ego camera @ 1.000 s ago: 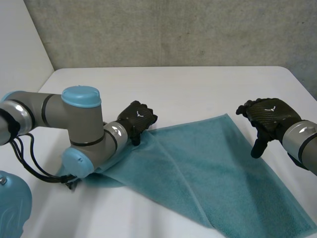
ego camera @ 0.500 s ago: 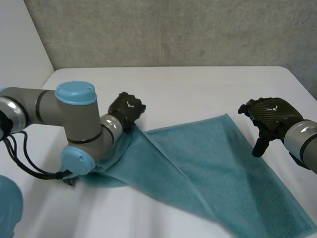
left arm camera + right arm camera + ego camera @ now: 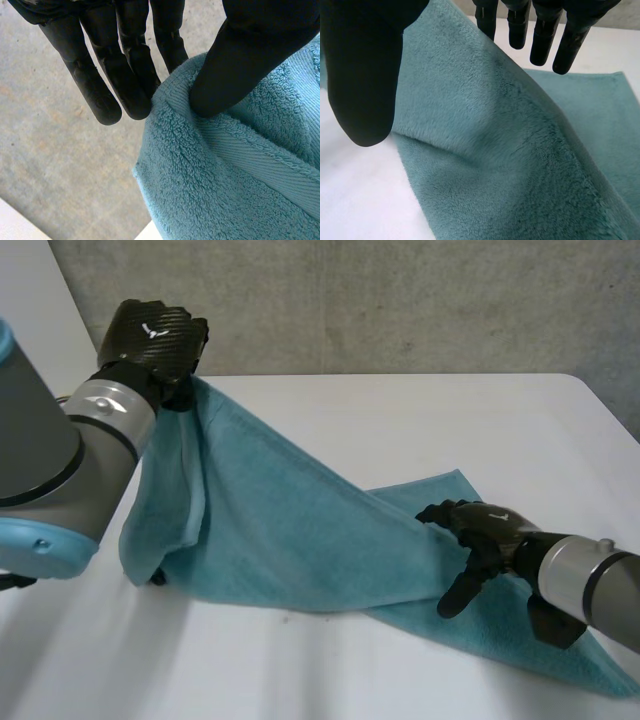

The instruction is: Fold the laundry

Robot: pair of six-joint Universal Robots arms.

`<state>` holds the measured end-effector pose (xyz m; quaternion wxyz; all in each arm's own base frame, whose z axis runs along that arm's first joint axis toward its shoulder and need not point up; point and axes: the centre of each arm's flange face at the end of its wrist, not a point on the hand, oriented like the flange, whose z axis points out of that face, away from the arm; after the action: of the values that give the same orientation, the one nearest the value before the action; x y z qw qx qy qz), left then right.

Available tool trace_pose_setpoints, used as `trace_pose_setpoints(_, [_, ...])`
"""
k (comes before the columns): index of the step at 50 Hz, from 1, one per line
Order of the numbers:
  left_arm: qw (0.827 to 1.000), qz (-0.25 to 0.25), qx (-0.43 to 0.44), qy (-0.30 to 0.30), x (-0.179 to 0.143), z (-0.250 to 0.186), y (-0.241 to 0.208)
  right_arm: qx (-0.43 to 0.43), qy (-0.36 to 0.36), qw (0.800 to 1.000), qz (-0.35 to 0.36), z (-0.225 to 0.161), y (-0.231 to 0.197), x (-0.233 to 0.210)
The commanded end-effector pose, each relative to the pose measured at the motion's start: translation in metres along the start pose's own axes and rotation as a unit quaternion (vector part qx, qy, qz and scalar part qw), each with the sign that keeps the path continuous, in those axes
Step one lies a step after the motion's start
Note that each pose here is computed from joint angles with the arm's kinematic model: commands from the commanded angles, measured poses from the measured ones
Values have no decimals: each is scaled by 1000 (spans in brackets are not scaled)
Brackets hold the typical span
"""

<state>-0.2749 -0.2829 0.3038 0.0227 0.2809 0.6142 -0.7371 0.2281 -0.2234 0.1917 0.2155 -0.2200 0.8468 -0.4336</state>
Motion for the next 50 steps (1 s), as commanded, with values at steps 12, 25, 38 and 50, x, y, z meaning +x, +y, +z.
trace_pose_setpoints(12, [998,-4,-51,-32,-28,-20,30,14,108,991,-79,39,16,25])
trace_pose_setpoints(25, [999,2,-25,-47,-43,17,49,87,131,963,-217,56,-64,34])
trace_pose_setpoints(38, [942,-27,266,-204,-124,61,-80,517,226,782,-266,-49,-266,2])
trace_pose_setpoints(50, [976,-64,137,-156,-90,41,16,356,200,876,-257,3,-169,17])
